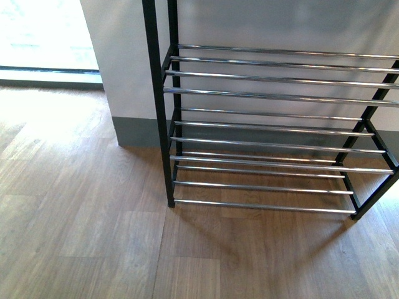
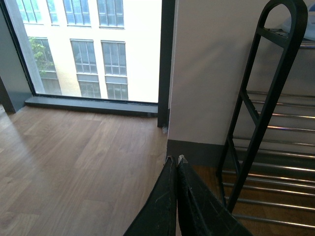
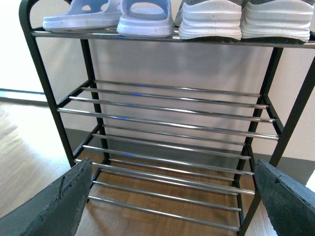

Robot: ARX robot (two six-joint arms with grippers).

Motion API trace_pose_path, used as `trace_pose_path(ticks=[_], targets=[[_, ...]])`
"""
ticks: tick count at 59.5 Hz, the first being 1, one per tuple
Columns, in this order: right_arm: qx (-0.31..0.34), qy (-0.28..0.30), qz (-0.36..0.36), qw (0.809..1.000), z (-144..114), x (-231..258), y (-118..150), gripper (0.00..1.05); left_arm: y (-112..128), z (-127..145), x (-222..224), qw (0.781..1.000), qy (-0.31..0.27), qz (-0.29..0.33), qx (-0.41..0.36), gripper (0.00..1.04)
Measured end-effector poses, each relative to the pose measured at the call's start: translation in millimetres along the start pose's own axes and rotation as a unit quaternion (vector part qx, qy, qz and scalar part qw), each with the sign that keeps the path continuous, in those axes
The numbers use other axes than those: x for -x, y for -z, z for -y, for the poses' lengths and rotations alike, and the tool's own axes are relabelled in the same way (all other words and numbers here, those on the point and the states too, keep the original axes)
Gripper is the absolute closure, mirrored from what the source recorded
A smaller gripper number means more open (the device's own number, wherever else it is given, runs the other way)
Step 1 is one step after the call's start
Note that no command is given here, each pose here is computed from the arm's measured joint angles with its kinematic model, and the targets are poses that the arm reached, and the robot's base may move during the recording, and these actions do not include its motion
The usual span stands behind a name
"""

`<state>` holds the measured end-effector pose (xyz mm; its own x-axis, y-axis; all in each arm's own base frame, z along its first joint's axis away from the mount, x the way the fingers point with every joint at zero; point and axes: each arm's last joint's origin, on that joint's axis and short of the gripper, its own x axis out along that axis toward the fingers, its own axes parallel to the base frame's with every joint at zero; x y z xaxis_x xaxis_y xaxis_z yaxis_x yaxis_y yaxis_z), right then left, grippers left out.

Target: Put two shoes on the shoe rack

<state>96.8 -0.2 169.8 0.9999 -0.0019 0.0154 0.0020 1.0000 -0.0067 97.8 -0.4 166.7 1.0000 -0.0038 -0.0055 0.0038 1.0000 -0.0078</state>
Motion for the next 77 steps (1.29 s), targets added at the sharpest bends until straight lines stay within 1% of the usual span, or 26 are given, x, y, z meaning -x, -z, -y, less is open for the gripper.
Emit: trace_pose_path(ticks=[2,5,6,9,13,17,22,27,31,77], targets=[[0.000,0.000,0.000,1.000,0.0,0.0,0.0,0.09,0.0,0.0,0.0,1.000,0.000,0.000,0.001,1.03],[0.000,0.000,0.000,1.000,0.0,0.0,0.0,0.09,0.0,0.0,0.0,1.000,0.000,0.000,0.000,0.93],[0.000,0.000,0.000,1.000,0.0,0.0,0.0,0.09,0.0,0.0,0.0,1.000,0.000,0.000,0.000,0.91],[0.000,0.000,0.000,1.000,0.0,0.0,0.0,0.09,0.0,0.0,0.0,1.000,0.000,0.000,0.000,0.78],[0.000,0.000,0.000,1.000,0.0,0.0,0.0,0.09,0.0,0.0,0.0,1.000,0.000,0.000,0.000,0.59],[0.000,0.000,0.000,1.000,0.0,0.0,0.0,0.09,0.0,0.0,0.0,1.000,0.000,0.000,0.000,0.48],[0.000,0.000,0.000,1.000,0.0,0.0,0.0,0.09,0.0,0.0,0.0,1.000,0.000,0.000,0.000,0.23],[0.000,0.000,0.000,1.000,0.0,0.0,0.0,0.09,0.0,0.0,0.0,1.000,0.000,0.000,0.000,0.08],[0.000,0.000,0.000,1.000,0.0,0.0,0.0,0.09,0.0,0.0,0.0,1.000,0.000,0.000,-0.001,0.10],[0.000,0.000,0.000,1.000,0.0,0.0,0.0,0.09,0.0,0.0,0.0,1.000,0.000,0.000,-0.001,0.09]])
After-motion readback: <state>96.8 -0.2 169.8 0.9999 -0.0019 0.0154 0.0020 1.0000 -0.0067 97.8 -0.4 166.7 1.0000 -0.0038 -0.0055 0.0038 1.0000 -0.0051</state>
